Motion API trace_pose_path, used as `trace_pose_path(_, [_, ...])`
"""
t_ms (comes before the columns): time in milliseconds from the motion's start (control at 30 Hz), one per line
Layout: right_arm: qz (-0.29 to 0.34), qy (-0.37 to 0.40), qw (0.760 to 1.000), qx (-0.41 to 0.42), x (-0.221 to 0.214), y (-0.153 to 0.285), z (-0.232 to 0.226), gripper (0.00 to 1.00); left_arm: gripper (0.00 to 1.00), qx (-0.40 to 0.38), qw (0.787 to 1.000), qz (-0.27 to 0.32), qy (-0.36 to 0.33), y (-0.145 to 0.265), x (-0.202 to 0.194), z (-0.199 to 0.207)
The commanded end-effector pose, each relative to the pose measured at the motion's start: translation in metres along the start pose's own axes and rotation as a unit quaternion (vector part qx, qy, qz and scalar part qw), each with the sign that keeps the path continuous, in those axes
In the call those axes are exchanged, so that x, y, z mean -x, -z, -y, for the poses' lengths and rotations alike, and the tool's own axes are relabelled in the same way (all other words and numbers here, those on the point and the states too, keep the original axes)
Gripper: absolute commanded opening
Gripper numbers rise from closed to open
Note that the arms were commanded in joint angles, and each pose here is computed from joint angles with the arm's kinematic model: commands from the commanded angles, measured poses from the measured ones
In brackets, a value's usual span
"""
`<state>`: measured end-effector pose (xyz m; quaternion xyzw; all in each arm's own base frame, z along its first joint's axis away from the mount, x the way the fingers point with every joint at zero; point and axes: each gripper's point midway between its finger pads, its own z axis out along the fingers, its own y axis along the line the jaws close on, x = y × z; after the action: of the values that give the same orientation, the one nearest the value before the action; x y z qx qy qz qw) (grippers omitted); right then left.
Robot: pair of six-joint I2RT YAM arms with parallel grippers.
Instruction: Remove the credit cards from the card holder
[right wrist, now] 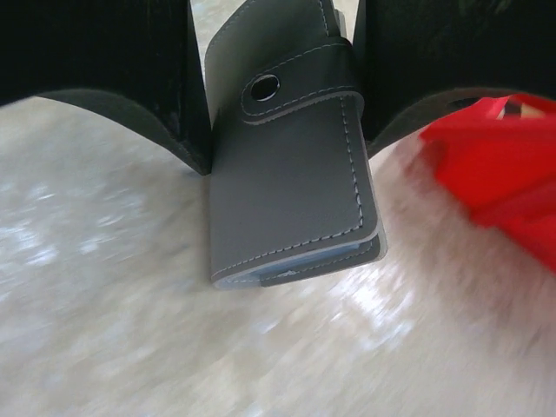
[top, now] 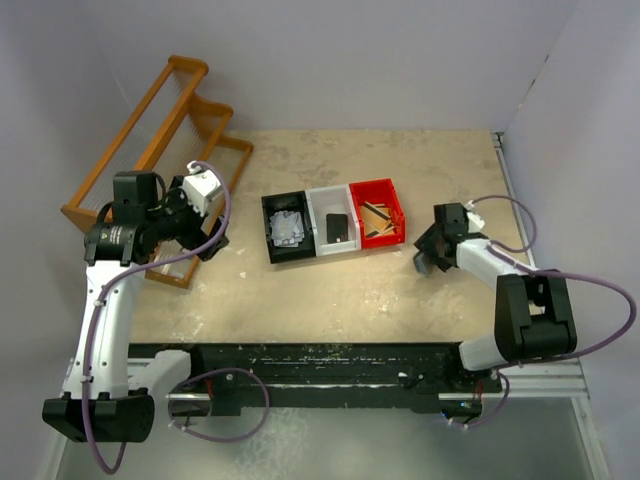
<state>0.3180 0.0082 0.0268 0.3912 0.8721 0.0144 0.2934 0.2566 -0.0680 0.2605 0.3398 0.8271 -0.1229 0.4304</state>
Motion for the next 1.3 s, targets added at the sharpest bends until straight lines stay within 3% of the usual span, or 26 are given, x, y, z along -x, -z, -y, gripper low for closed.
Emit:
trace_pose_path(0, [-0.041, 0.029, 0.998, 0.037, -0.041, 0.013, -0.038, 0.56, 0.99, 0.018, 1.000, 0.021, -0.012, 0.014, 0.018, -0.005])
trace_pose_path(433, [-0.102, 0.140, 0.978, 0.119, -0.183, 0.087, -0.109, 0.59, 0.99, 0.008, 1.000, 0.017, -0.005, 0.015, 0.015, 0.001])
trace_pose_path(600, [-0.097, 0.215, 0.963, 0.127, -0.229, 0.103, -0.162, 0.74, 0.99, 0.010, 1.000, 0.017, -0.006, 0.018, 0.017, 0.001])
trace_pose_path(867, [-0.058, 0.309, 0.939, 0.142, -0.234, 0.127, -0.198, 1.00, 0.99, 0.015, 1.000, 0.015, -0.011, 0.022, 0.017, 0.001])
trace_pose_path(1267, [-0.051, 0.415, 0.898, 0.134, -0.282, 0.123, -0.186, 1.00, 0.99, 0.028, 0.999, 0.009, -0.022, 0.022, 0.017, -0.007])
